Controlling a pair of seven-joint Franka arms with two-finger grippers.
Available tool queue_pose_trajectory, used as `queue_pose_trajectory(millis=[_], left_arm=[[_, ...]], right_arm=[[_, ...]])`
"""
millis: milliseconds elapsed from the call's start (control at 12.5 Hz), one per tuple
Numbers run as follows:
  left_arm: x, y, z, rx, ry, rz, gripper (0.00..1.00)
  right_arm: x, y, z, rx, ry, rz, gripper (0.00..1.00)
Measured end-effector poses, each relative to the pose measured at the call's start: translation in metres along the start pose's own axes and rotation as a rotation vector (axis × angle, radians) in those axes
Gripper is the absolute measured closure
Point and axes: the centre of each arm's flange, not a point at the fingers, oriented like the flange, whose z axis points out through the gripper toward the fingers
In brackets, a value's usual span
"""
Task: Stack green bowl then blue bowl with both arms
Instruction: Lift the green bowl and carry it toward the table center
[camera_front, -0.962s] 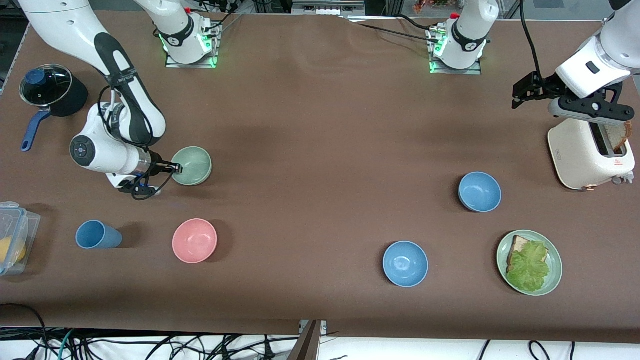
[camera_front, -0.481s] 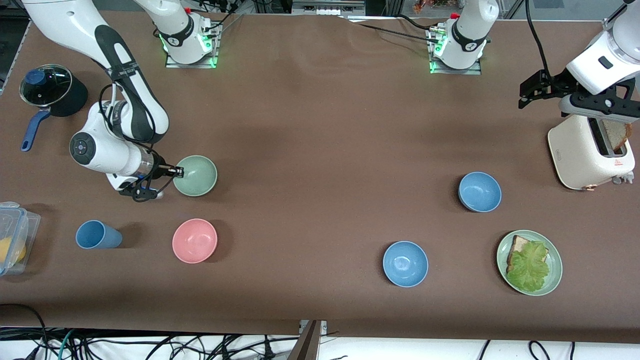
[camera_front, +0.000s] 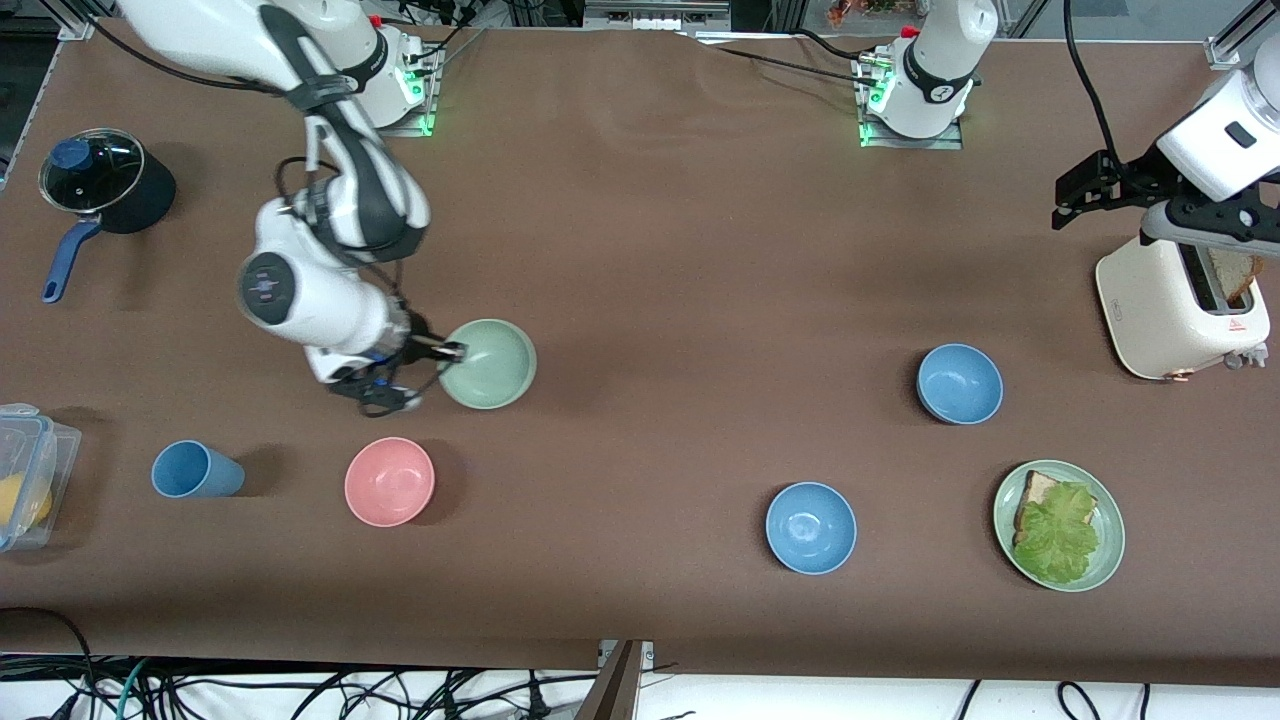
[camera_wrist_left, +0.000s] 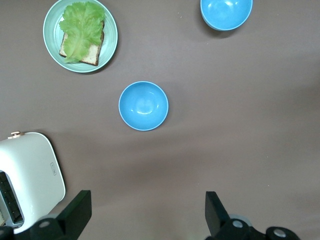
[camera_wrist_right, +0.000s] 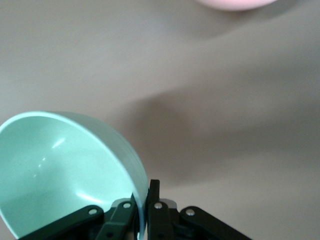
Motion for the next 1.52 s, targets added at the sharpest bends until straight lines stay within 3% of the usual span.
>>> queue_pose_trajectory(millis=[321, 561, 722, 1363, 1523], left_arm=[[0.005, -0.002, 0.004, -0.001, -0.015, -0.003, 0.00], [0.002, -0.001, 0.005, -0.003, -0.040, -0.003, 0.00], [0.001, 0.003, 0.005, -0.003, -0.050, 0.005, 0.00], [0.005, -0.014, -0.002, 0.000, 0.001, -0.026, 0.00], [0.006, -0.015, -0.001, 0.000, 0.004, -0.026, 0.00]], right_arm=[[-0.040, -0.100, 0.044, 0.023, -0.021, 0.075, 0.94], [-0.060, -0.139, 0.071, 0.059, -0.023, 0.070, 0.94], [-0.079, -0.155, 0.090, 0.089, -0.042, 0.077, 0.94], [-0.120, -0.174, 0.153, 0.083, -0.058, 0.016, 0.94], [-0.117, -0.174, 0.152, 0.087, -0.053, 0.002, 0.88]])
